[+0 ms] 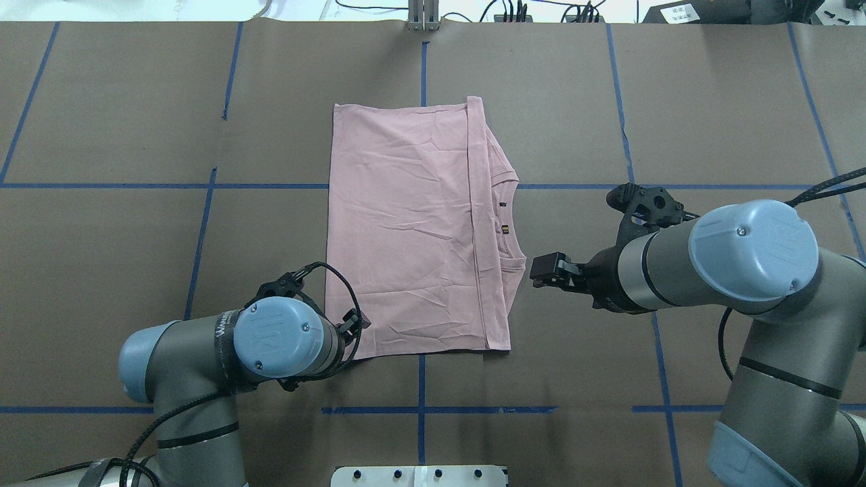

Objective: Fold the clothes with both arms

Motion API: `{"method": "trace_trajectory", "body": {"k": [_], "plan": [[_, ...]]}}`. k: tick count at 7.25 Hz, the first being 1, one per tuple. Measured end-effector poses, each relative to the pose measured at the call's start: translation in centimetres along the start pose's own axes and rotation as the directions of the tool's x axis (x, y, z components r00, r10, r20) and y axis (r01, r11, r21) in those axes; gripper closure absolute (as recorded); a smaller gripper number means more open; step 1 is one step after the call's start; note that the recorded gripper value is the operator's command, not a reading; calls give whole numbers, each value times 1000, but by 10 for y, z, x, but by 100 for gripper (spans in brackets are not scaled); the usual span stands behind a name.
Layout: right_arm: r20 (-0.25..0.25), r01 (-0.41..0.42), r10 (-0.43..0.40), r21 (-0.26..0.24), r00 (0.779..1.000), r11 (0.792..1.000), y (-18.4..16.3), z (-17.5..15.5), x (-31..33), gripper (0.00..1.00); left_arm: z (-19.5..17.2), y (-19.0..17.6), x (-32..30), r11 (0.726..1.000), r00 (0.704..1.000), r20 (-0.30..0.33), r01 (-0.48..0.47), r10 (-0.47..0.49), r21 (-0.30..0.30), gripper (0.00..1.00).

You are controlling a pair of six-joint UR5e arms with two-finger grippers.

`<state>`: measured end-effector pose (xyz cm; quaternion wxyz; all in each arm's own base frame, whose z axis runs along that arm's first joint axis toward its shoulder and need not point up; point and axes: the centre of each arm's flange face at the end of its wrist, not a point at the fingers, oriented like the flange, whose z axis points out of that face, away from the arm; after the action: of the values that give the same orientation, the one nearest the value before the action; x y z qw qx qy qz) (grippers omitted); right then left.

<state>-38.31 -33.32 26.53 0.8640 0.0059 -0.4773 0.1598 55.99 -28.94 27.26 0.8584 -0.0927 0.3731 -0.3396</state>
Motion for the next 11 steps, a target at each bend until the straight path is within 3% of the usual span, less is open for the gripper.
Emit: {"method": "trace_trajectory", "body": {"k": [4,5,7,8,11], "plan": [[1,0,0,2,1000,1000,-1,0,-2,0,10,8,-5,1000,1000,12,-5,4,13,19],[1,-1,1,3,1000,1000,-1,0,-1,0,11,8,-5,1000,1000,14,-5,5,15,36],[1,-1,1,2,1000,1000,-1,0,-1,0,12,8,-5,1000,1000,14,-6,5,15,96],[1,-1,1,2,1000,1000,-1,0,-1,0,11,8,-5,1000,1000,13,-7,7,16,100],[1,-2,2,4,1000,1000,-2,0,-1,0,7,9,-3,1000,1000,3,-21,21,14,100]]}}
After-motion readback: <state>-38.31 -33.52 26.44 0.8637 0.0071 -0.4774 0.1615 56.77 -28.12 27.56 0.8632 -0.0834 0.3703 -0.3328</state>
